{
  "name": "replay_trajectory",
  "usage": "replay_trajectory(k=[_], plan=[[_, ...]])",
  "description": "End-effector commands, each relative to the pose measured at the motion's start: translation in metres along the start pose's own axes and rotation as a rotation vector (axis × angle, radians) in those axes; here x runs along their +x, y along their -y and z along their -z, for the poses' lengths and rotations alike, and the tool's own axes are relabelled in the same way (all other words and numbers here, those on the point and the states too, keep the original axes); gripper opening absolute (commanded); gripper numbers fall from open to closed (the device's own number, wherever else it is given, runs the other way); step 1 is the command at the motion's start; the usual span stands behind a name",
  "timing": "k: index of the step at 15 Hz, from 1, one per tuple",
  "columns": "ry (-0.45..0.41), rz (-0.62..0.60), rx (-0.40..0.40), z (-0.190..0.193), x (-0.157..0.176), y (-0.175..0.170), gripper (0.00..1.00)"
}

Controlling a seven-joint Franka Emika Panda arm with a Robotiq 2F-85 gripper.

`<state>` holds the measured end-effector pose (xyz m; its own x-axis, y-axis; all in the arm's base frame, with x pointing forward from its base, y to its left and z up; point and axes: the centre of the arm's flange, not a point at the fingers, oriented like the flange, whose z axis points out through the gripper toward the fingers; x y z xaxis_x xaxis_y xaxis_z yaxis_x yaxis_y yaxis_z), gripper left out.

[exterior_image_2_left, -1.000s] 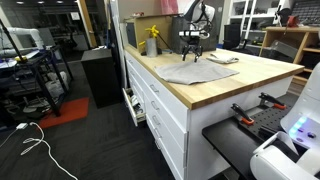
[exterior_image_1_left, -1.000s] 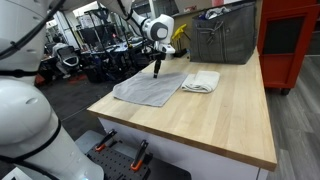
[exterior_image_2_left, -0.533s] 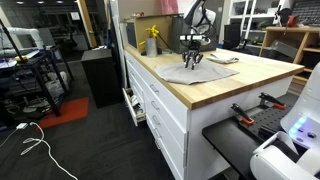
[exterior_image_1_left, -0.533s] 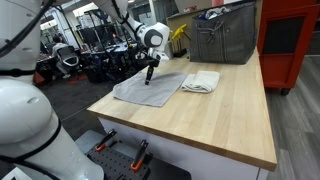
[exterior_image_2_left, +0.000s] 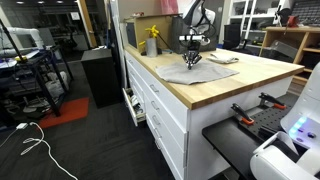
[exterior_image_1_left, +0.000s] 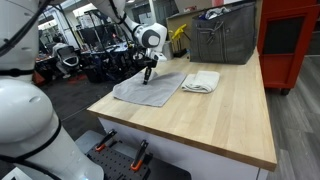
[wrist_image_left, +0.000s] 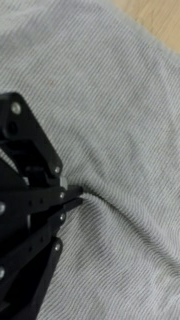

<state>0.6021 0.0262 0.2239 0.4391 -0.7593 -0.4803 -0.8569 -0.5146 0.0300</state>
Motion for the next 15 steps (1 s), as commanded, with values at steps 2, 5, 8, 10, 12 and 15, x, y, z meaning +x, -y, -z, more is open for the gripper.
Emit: replay_trajectory(k=[2,5,8,10,12,15], plan=[[-0.072,0.005,-0.013,0.003,0.003,-0.005,0.01],[-0.108,-0.009,-0.011,0.013,0.012,-0.005,0.01],[-0.151,-0.024,-0.008,0.027,0.027,-0.008,0.01],[-0.178,-0.032,-0.011,0.036,0.037,-0.010,0.01],[-0.189,-0.033,-0.008,0.041,0.041,-0.011,0.01],[-0.190,-0.020,0.002,0.045,0.035,-0.009,0.35]])
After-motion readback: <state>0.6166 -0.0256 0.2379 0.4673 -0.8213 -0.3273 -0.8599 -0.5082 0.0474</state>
